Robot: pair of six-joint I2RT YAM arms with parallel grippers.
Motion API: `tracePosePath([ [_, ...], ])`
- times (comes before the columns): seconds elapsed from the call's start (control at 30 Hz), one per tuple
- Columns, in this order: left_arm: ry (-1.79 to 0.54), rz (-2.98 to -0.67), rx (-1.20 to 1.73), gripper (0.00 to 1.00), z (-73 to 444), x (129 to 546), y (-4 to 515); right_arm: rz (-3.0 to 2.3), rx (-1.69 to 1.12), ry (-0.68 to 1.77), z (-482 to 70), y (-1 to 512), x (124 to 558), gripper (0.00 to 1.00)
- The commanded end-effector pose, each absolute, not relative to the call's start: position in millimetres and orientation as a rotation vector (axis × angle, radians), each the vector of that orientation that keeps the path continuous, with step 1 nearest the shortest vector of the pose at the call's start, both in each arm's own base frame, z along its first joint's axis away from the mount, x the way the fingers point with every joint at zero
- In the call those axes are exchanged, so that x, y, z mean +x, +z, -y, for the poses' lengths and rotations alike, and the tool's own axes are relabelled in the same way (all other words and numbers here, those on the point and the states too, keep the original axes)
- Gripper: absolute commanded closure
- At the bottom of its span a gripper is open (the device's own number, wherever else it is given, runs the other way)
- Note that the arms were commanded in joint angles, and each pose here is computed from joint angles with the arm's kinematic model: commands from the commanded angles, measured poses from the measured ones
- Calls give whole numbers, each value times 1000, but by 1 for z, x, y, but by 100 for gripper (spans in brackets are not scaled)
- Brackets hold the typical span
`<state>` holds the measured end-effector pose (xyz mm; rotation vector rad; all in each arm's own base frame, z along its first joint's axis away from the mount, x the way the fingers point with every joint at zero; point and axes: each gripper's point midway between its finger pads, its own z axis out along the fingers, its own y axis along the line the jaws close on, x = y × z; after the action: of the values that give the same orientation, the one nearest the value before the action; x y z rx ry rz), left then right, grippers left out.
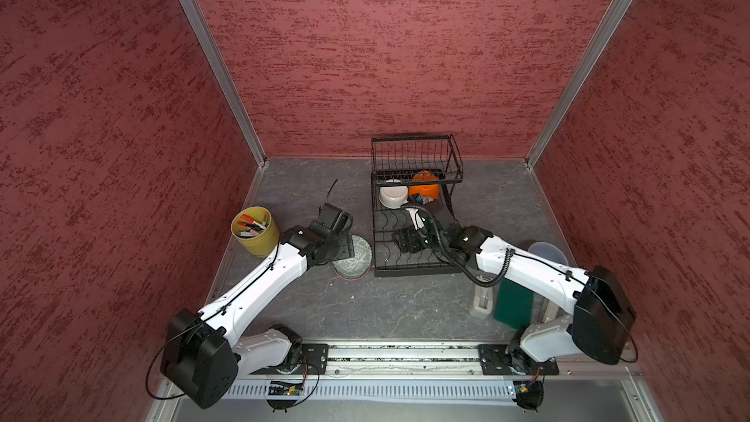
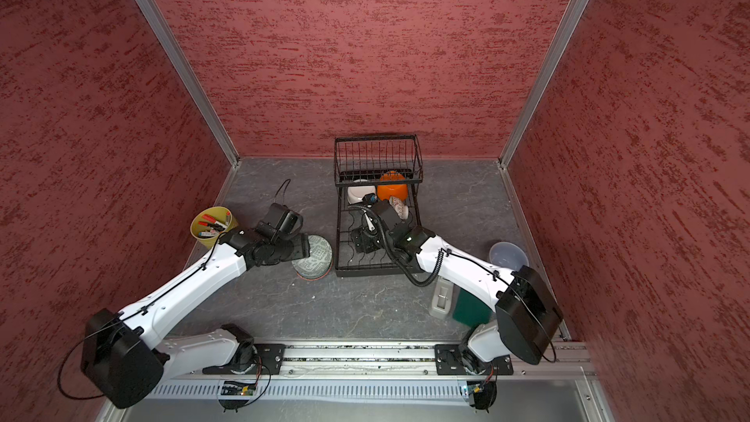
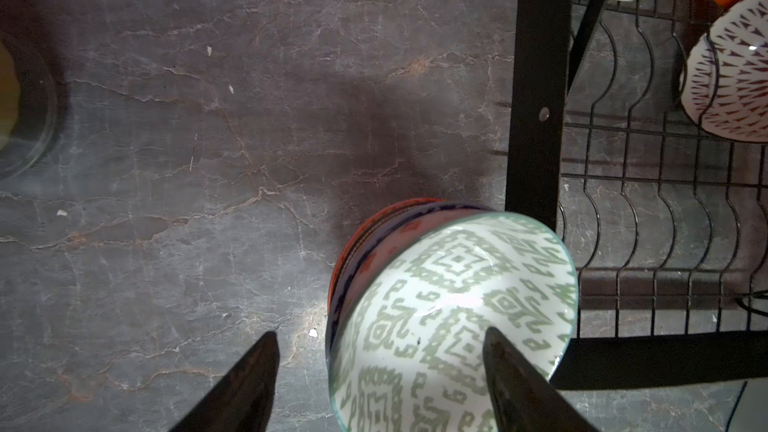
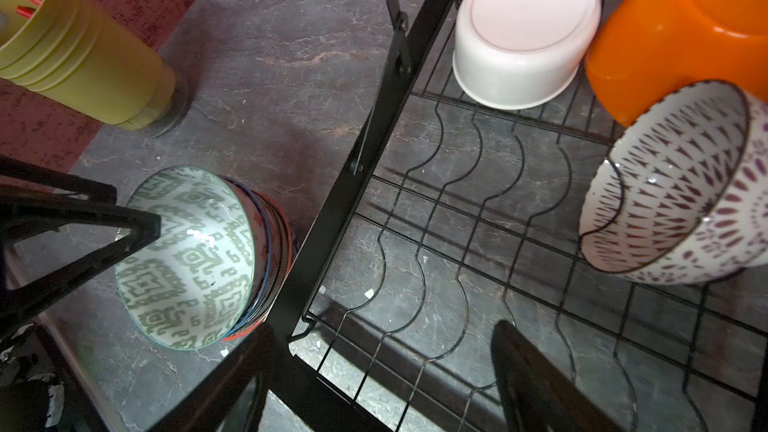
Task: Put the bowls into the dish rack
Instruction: 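Lower the left gripper onto the green-patterned bowl and grip its rim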
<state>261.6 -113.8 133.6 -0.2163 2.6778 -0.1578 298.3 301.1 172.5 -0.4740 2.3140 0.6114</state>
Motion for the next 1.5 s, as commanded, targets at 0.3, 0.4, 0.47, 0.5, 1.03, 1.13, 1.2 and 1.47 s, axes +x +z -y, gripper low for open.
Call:
tracePosePath([
  [0.3, -54, -2699, -174, 39, 109, 272, 131, -2288, -517, 730, -314, 185, 288, 17],
  [0.4, -55, -2700, -169, 48, 110, 273, 131, -2295, -515, 728, -314, 181, 287, 17],
  [0.47, -52, -2700, -164, 49, 110, 273, 130, -2298, -510, 727, -313, 179, 287, 17],
  [0.5, -49, -2703, -161, 50, 110, 273, 129, -2298, -509, 730, -313, 179, 286, 17],
  [1.03, 40, -2715, -148, 73, 107, 273, 126, -2322, -513, 750, -315, 171, 282, 17],
  [1.13, 41, -2708, -147, 75, 107, 273, 126, -2327, -513, 749, -315, 170, 283, 17],
  [1.2, 43, -2705, -149, 77, 106, 273, 127, -2326, -510, 750, -315, 171, 283, 17],
  [1.47, 50, -2707, -149, 82, 105, 272, 126, -2354, -515, 743, -317, 161, 283, 17],
])
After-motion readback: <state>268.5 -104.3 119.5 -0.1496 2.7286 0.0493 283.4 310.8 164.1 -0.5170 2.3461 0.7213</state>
